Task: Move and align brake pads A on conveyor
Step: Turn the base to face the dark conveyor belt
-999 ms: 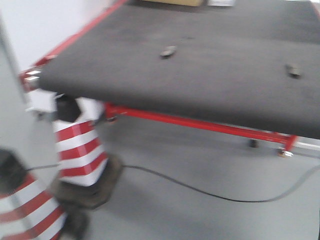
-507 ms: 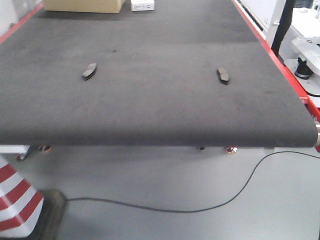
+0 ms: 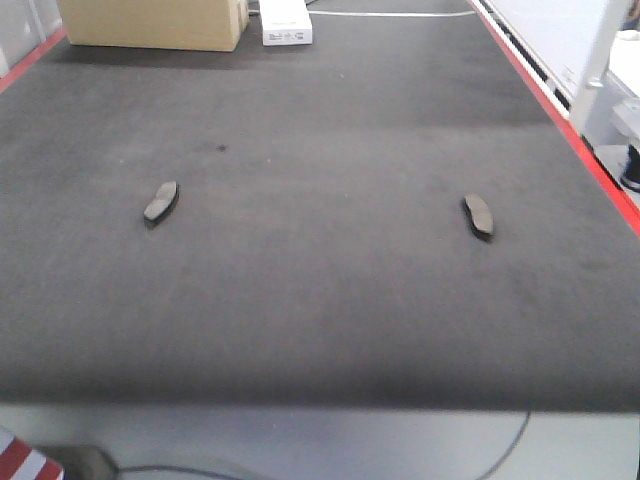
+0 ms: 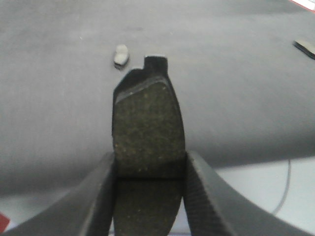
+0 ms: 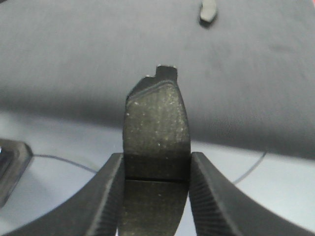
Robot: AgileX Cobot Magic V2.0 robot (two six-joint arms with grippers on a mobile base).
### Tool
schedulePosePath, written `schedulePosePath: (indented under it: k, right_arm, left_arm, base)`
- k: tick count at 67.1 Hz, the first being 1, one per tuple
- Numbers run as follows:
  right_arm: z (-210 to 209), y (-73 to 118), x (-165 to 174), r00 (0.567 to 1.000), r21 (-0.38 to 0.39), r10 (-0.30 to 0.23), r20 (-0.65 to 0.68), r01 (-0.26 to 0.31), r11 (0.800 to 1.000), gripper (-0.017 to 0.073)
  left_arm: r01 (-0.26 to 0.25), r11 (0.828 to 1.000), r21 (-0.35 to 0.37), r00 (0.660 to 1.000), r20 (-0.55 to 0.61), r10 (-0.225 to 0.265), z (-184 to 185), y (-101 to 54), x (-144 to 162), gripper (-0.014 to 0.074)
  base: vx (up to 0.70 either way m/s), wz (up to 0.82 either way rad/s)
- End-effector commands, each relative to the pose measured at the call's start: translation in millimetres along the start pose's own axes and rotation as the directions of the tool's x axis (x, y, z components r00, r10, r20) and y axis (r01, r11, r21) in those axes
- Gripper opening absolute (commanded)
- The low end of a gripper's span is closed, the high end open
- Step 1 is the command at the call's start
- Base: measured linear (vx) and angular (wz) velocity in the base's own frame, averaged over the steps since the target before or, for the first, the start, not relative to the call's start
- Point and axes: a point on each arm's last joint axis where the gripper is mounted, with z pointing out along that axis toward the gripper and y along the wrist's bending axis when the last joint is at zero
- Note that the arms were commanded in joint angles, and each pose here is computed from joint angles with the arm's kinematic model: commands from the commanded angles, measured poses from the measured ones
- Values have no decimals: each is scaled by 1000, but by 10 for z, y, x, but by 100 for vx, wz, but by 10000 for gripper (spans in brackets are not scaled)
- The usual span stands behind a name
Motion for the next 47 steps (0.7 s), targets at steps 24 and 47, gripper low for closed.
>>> schedulePosePath:
  k: [24,47]
  right_arm:
    - [-47,-5,-155,994,10,-8,107,7,1000,-4]
    - [-48,-6,-156,994,10,-8,108,7,1000,-4]
  left_arm:
    - [-6,1000,21,994,105,4,-38,-20,-159,-6]
    - [-6,1000,21,994,105,4,-38,-20,-159,-6]
  base:
    - [37,5]
    - [28,2]
